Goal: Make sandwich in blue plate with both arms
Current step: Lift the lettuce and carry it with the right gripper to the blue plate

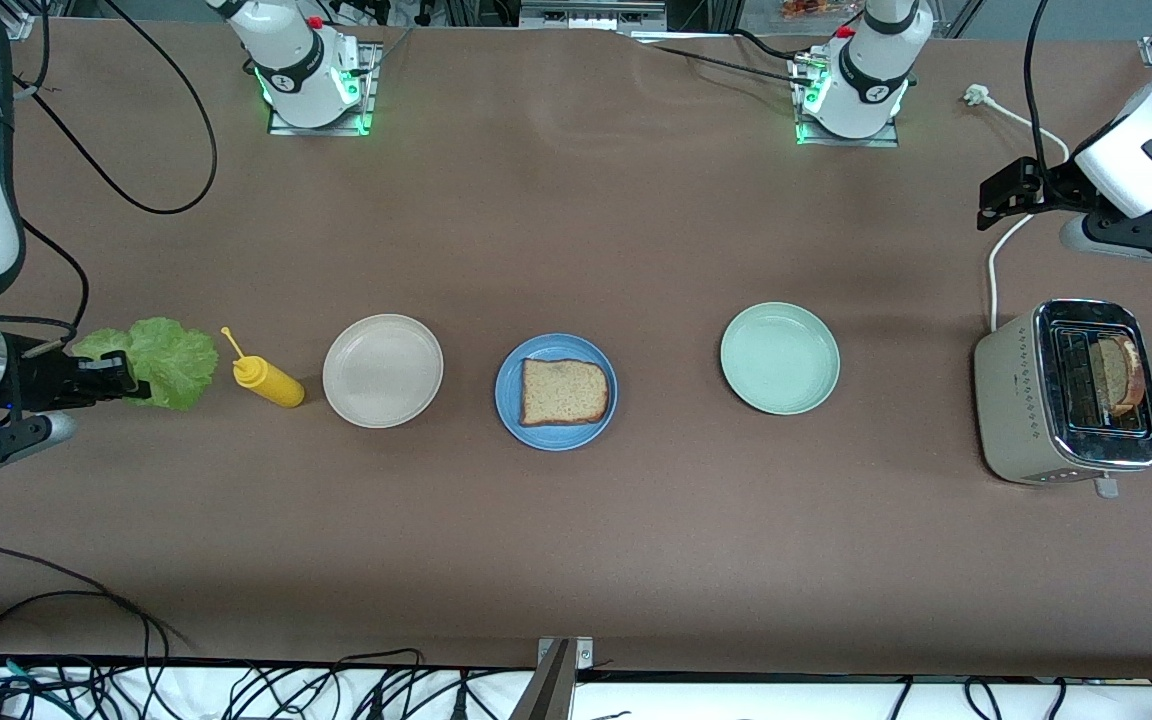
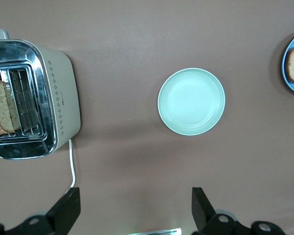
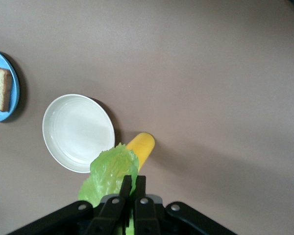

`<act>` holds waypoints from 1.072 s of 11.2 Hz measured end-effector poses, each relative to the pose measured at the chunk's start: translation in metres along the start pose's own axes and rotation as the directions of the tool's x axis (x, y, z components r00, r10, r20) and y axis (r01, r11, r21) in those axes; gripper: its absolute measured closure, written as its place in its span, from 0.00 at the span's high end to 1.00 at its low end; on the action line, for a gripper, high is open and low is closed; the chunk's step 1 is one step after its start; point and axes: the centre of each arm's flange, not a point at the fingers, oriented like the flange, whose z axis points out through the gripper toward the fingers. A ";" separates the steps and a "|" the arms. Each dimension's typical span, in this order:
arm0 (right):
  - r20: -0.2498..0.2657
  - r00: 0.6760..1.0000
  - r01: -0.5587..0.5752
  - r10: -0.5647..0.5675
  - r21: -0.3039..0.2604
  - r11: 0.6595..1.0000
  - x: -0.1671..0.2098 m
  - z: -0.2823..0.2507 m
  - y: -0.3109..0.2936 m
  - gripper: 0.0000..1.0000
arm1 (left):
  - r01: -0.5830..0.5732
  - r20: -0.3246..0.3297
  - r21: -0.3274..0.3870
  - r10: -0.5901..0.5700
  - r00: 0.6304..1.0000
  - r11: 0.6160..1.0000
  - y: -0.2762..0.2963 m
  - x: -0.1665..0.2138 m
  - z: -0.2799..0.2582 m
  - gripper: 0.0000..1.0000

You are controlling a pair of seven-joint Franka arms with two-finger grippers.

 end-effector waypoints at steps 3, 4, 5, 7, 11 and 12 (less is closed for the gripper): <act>0.021 0.992 -0.122 0.122 0.005 0.993 0.018 0.007 -0.063 0.05 | -0.001 0.000 0.000 0.001 1.000 1.000 0.000 0.000 0.000 1.00; 0.027 0.987 -0.156 0.156 -0.012 0.988 0.025 0.010 -0.095 0.05 | -0.001 0.000 0.000 0.001 1.000 1.000 0.000 0.000 0.000 1.00; 0.030 0.981 -0.189 0.190 -0.029 0.981 0.030 0.013 -0.127 0.05 | -0.002 0.000 0.000 0.002 1.000 1.000 0.001 0.000 0.000 1.00; 0.029 0.966 -0.255 0.256 -0.051 0.966 0.039 0.023 -0.183 0.05 | -0.002 0.000 0.000 0.002 1.000 1.000 0.001 0.000 0.000 1.00; -0.015 0.924 -0.382 0.382 -0.056 0.923 0.052 0.050 -0.277 0.05 | -0.002 0.000 0.000 0.002 1.000 1.000 0.000 0.000 0.000 1.00; -0.033 0.911 -0.413 0.412 -0.069 0.908 0.055 0.064 -0.302 0.05 | -0.002 0.000 0.000 0.002 1.000 1.000 0.000 0.000 0.000 1.00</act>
